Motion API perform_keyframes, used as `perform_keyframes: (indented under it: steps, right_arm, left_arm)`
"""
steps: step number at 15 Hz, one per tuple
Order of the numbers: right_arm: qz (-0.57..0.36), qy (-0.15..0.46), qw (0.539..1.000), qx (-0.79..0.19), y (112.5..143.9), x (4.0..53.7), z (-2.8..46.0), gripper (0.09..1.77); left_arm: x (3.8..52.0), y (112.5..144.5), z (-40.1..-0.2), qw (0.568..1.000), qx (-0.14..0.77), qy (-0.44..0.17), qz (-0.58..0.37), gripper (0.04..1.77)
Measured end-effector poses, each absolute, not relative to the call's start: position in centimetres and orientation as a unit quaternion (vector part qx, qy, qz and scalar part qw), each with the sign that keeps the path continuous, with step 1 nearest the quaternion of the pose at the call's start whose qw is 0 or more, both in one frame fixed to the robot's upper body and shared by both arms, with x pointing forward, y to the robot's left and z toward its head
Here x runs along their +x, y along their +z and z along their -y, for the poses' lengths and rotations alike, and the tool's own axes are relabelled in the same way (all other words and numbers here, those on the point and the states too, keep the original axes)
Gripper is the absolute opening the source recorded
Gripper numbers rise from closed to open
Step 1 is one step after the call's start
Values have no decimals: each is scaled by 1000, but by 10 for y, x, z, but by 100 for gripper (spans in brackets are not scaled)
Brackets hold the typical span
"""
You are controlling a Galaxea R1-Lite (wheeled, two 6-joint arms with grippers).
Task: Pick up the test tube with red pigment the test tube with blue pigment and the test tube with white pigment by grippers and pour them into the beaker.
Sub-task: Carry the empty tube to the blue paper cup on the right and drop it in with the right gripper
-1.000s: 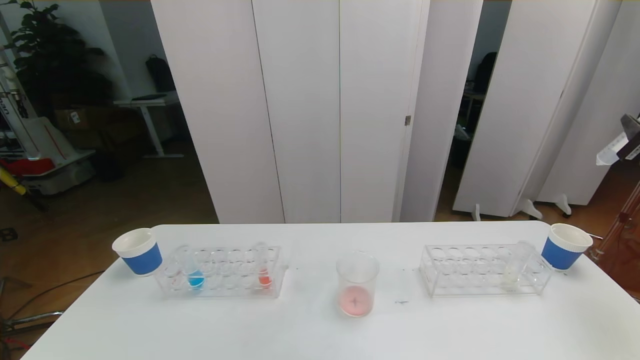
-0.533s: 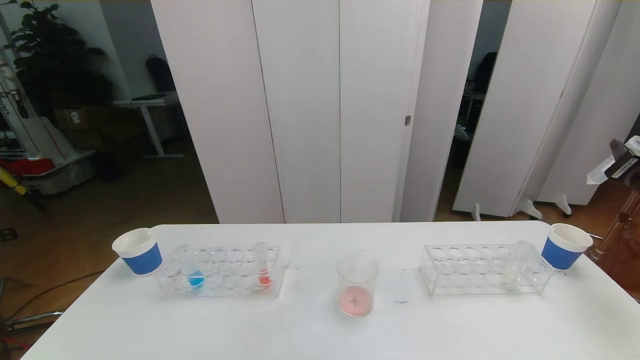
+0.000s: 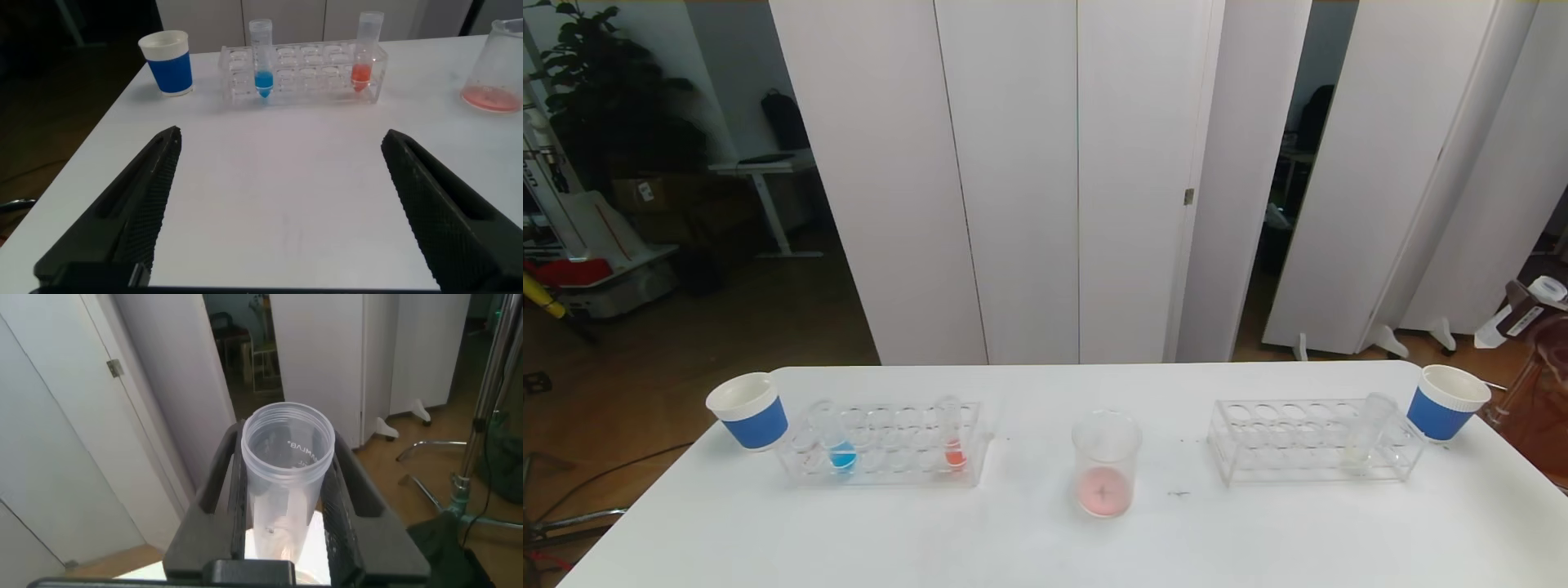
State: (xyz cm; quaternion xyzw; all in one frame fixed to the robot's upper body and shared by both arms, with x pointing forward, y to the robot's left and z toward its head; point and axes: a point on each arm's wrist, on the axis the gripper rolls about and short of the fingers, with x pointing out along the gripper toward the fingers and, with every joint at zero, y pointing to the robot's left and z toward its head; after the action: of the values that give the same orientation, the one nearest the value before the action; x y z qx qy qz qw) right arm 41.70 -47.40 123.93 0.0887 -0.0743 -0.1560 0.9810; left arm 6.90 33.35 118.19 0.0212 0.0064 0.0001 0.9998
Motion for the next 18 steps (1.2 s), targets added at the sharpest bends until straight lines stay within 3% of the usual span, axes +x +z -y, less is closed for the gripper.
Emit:
perform_keyframes:
  steps: [18]
  right_arm:
    - [-13,-158,982,103,1174,429,473,60]
  left_arm:
    - [69,1182,-334,1000,21,0,-6,175]
